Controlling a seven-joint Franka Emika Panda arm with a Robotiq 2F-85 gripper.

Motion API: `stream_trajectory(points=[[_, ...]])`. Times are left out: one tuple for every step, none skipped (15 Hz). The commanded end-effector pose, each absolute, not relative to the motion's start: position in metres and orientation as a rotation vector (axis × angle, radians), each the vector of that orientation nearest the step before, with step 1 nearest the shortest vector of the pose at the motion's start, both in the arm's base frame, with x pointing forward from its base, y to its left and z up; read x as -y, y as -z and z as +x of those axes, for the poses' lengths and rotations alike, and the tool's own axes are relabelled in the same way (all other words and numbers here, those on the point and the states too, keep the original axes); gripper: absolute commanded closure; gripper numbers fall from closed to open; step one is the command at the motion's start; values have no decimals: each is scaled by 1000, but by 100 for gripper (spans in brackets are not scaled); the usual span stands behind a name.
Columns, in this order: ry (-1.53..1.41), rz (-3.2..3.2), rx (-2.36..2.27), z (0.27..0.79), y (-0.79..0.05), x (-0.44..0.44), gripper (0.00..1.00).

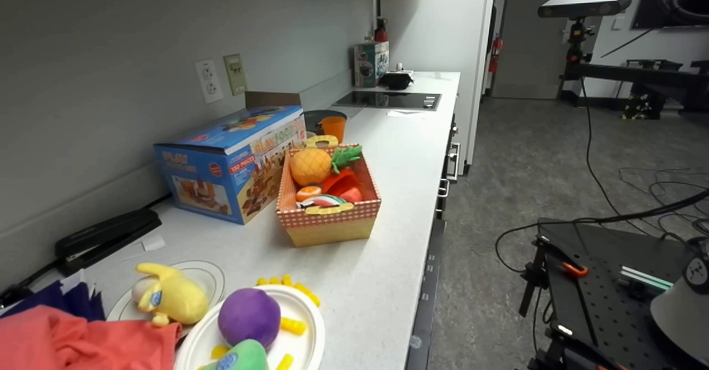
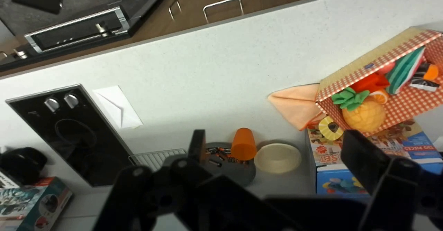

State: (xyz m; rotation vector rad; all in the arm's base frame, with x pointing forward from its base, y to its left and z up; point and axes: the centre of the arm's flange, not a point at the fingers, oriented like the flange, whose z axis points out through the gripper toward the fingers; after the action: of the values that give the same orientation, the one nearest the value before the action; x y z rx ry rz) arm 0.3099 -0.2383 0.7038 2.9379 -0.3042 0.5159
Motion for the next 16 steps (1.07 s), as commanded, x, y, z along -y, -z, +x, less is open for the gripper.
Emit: stream_trajectory(points=[[-440, 2920, 236, 326, -709, 191, 0], [-413, 2920, 216, 333, -707, 177, 0], [-371, 2929, 205, 339, -705, 162, 0], [-327, 2936, 205, 345, -700, 148, 0], [-292, 2930, 183, 348, -696, 134, 0], [-275, 2921, 142, 352, -693, 121, 0], [-273, 2913, 106, 355, -691, 111, 0], [-305, 2883, 58, 360, -691, 102, 0], [-323, 2849, 16, 366, -692, 96, 0], [-341, 2813, 3, 372, -694, 92, 0], [-358, 2784, -20, 376, -695, 88, 0], [-375, 2759, -51, 379, -698, 86, 0], [-395, 2732, -70, 382, -700, 85, 0], [-415, 2704, -76, 384, -702, 83, 0], [-430, 2683, -95, 385, -704, 82, 0], [-447, 2663, -113, 386, -707, 82, 0]])
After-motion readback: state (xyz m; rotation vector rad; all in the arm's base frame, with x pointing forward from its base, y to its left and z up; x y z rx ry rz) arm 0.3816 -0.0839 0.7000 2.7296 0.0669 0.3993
